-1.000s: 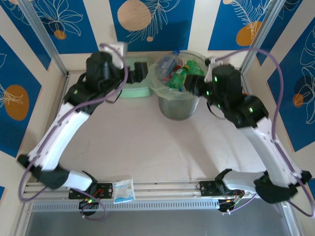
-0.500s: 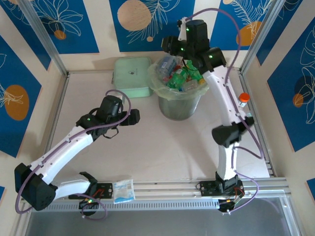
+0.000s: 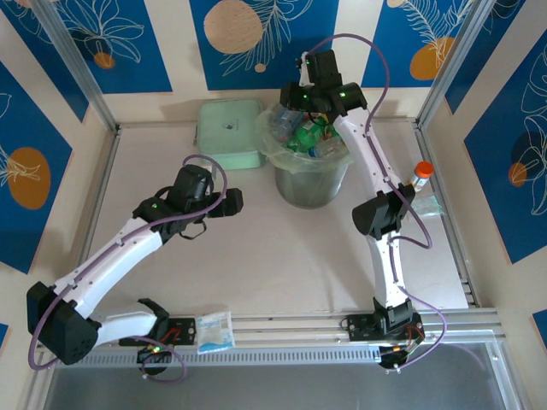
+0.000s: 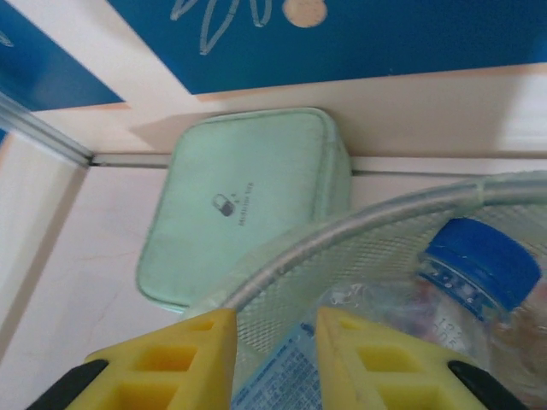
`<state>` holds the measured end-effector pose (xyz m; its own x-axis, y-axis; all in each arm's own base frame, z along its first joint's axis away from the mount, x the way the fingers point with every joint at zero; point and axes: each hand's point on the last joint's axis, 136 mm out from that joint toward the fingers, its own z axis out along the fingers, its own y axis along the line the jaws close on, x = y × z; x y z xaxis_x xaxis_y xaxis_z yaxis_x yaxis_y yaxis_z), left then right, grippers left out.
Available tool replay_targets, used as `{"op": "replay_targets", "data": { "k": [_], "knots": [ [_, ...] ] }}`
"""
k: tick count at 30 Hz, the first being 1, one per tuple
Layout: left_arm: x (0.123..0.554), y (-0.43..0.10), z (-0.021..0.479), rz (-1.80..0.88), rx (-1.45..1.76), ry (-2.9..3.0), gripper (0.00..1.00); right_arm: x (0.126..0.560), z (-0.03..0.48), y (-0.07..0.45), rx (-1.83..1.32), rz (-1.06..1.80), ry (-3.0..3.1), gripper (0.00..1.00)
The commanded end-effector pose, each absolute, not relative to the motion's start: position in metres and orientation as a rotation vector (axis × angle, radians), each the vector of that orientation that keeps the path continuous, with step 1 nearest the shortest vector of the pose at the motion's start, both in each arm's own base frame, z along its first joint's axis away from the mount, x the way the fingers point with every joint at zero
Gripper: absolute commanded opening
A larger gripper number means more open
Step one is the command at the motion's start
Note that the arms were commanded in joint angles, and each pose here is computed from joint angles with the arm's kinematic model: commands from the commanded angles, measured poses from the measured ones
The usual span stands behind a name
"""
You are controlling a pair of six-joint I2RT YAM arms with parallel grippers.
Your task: Put the plastic bottles in the bin
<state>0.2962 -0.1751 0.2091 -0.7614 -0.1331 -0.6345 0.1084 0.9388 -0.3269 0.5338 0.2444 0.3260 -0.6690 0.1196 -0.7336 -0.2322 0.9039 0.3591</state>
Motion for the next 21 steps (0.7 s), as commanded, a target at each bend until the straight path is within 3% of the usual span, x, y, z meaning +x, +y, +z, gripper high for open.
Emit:
{"op": "replay_targets", "data": {
  "k": [1,7,13,17,21],
  "knots": [
    [0.301,-0.175,0.209,-0.464,-0.028,2.383,0.99,0.511,0.341,0.232,-0.064,0.463,2.235,0.31],
    [0.304,-0.178,0.208,-0.47,-0.028,2.386,0.99,0.497,0.359,0.231,-0.092,0.427,2.181,0.36],
    [0.31,-0.17,0.223,-0.415,-0.043,2.346,0.99,0.478,0.418,0.242,-0.182,0.466,2.069,0.43],
    [0.32,-0.152,0.251,-0.311,-0.076,2.263,0.99,0.445,0.45,0.231,-0.16,0.445,2.02,0.45],
    [0.327,-0.123,0.284,-0.161,-0.127,2.14,0.99,0.399,0.459,0.204,-0.119,0.408,1.963,0.56]
  ]
}}
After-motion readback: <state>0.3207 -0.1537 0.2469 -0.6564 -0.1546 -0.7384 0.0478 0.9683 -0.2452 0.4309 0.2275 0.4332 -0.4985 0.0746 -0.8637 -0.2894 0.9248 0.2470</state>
